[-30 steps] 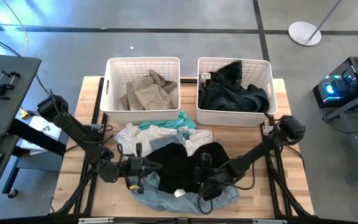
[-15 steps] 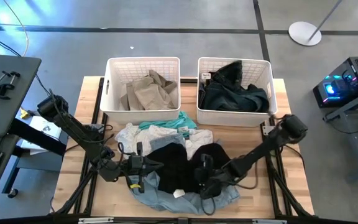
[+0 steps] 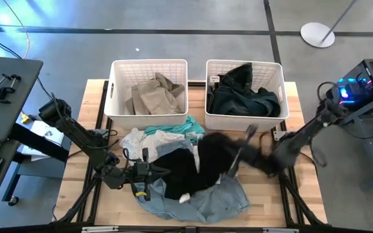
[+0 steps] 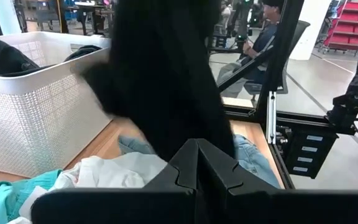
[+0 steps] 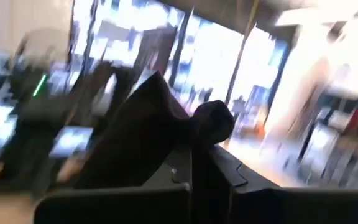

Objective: Sort clothes
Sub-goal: Put the black shirt into the right white laundry bin

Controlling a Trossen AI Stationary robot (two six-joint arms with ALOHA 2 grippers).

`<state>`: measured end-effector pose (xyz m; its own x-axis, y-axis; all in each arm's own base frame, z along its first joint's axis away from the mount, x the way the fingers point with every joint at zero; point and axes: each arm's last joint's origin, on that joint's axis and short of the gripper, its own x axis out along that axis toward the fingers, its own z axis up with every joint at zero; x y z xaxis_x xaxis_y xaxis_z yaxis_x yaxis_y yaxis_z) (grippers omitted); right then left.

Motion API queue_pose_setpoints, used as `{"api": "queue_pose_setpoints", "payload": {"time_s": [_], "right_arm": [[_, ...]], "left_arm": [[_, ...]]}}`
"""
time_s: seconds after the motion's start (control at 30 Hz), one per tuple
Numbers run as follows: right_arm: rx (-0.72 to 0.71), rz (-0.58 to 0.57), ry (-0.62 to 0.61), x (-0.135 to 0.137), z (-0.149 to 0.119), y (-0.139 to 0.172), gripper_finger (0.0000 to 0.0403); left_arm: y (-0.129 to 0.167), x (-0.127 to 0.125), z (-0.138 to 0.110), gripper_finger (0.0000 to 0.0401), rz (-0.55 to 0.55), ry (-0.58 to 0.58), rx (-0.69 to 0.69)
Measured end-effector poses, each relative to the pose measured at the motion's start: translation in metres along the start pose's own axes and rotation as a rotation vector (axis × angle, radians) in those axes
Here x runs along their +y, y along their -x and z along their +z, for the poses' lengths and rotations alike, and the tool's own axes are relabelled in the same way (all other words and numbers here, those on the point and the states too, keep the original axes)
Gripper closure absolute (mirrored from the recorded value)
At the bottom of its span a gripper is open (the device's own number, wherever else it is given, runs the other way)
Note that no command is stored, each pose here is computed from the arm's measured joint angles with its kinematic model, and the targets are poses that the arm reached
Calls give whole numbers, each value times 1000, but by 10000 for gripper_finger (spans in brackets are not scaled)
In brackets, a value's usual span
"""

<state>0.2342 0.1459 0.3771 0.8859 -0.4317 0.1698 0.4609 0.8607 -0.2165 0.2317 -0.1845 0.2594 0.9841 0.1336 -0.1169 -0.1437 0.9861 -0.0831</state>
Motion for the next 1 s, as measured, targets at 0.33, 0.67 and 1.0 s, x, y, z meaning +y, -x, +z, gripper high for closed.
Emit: {"api": "queue_pose_setpoints", "payload": {"time_s": [0.33, 0.67, 1.0], "right_arm": [[-741, -478, -63, -135, 66, 17, 400], [-499, -852, 32, -198, 75, 3, 400], [371, -842, 389, -209, -6, -66, 400]], "left_arm": [[0, 0, 0, 401, 0, 0, 0], [0, 0, 0, 401, 0, -9, 1], [0, 0, 0, 401, 0, -17, 0]]}}
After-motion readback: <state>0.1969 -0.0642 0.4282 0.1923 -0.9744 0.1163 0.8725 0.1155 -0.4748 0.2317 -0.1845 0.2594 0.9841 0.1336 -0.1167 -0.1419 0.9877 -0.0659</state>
